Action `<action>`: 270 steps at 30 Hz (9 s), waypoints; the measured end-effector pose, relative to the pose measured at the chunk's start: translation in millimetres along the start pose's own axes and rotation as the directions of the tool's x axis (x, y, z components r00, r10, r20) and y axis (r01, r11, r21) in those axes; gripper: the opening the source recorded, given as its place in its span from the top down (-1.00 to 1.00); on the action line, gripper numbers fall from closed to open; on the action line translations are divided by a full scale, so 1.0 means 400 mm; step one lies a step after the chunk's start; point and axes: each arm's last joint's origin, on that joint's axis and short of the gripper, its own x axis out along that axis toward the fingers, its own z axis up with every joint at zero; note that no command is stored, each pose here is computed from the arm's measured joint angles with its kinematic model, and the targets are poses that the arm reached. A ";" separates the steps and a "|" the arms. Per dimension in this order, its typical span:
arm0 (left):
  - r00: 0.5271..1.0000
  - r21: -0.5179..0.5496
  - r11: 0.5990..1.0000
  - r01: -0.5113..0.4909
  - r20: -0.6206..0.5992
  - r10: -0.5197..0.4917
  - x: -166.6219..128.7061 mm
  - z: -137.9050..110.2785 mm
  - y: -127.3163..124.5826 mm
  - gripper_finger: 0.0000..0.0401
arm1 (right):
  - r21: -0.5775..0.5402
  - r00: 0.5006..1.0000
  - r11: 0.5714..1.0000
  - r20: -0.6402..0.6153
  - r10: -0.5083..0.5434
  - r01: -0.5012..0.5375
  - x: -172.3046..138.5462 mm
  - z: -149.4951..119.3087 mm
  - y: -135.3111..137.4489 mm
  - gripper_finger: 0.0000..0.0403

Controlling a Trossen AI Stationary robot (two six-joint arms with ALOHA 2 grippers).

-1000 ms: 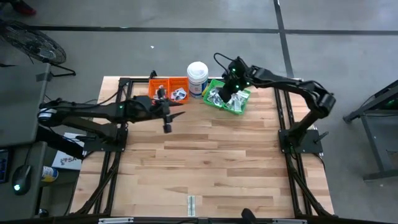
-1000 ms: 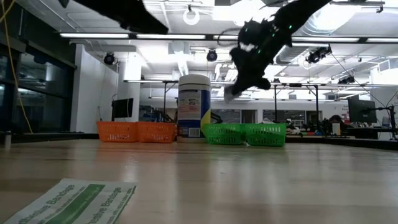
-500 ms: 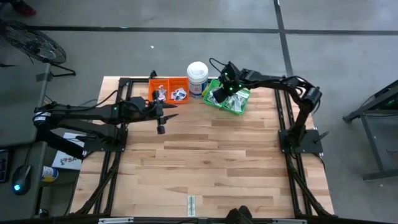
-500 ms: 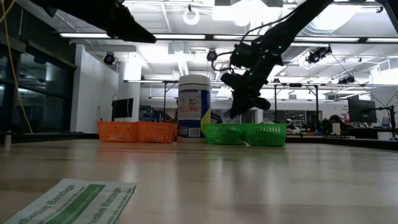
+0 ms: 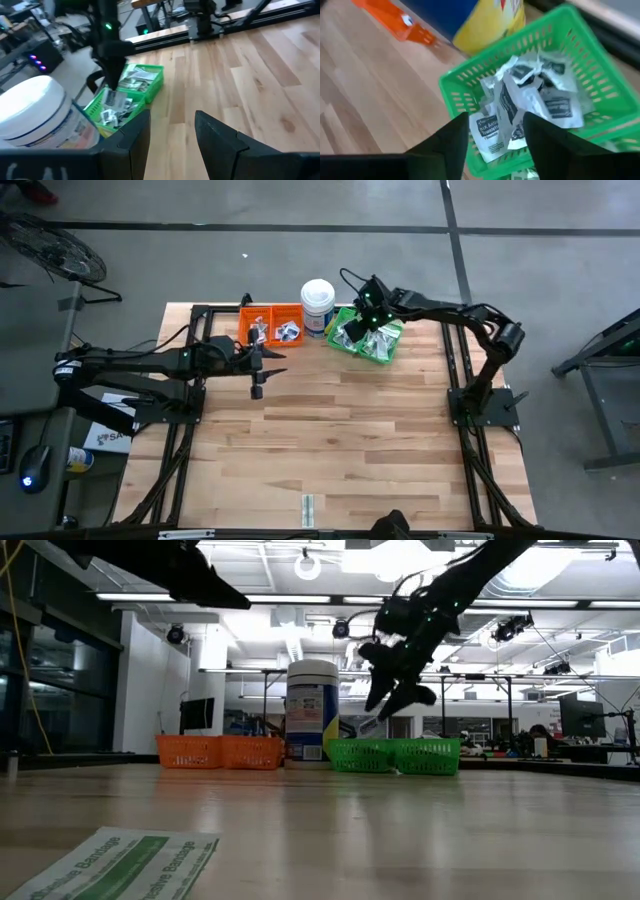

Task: Pick & Place First Aid Supplies
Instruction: Put the black towelette pack into the left green bin, then put the green bandage pack into the right green bin

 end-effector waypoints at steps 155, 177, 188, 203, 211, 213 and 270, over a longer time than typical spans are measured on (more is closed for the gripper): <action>0.508 -0.737 0.577 0.352 -0.368 -0.779 0.338 -0.101 -0.684 0.80 | -0.481 0.985 0.864 0.009 0.172 -0.146 -0.487 -0.378 0.398 0.00; 0.616 -0.670 0.604 0.432 -0.270 -0.740 0.316 -0.002 -0.615 1.00 | -0.491 0.987 0.862 0.016 0.158 -0.130 -0.486 -0.378 0.396 0.00; 0.918 -0.451 0.842 0.297 -0.107 -0.381 0.273 0.153 -0.422 1.00 | -0.515 0.984 0.849 0.054 0.169 -0.117 -0.487 -0.372 0.401 0.00; 0.965 -0.313 0.949 0.038 0.259 0.047 0.245 0.289 -0.246 1.00 | -0.645 0.905 0.749 0.215 0.368 -0.152 -0.506 -0.333 0.450 0.00; 0.952 -0.310 0.950 -0.030 0.282 0.121 0.260 0.291 -0.203 1.00 | -0.670 0.893 0.727 0.222 0.391 -0.152 -0.509 -0.330 0.454 0.00; 0.946 -0.313 0.949 -0.034 0.297 0.131 0.260 0.295 -0.197 1.00 | -0.670 0.896 0.727 0.218 0.388 -0.151 -0.508 -0.330 0.454 0.00; 0.941 -0.259 0.960 -0.111 0.282 0.185 0.260 0.294 -0.193 1.00 | -0.639 0.941 0.764 0.198 0.275 -0.089 -0.483 -0.340 0.441 0.99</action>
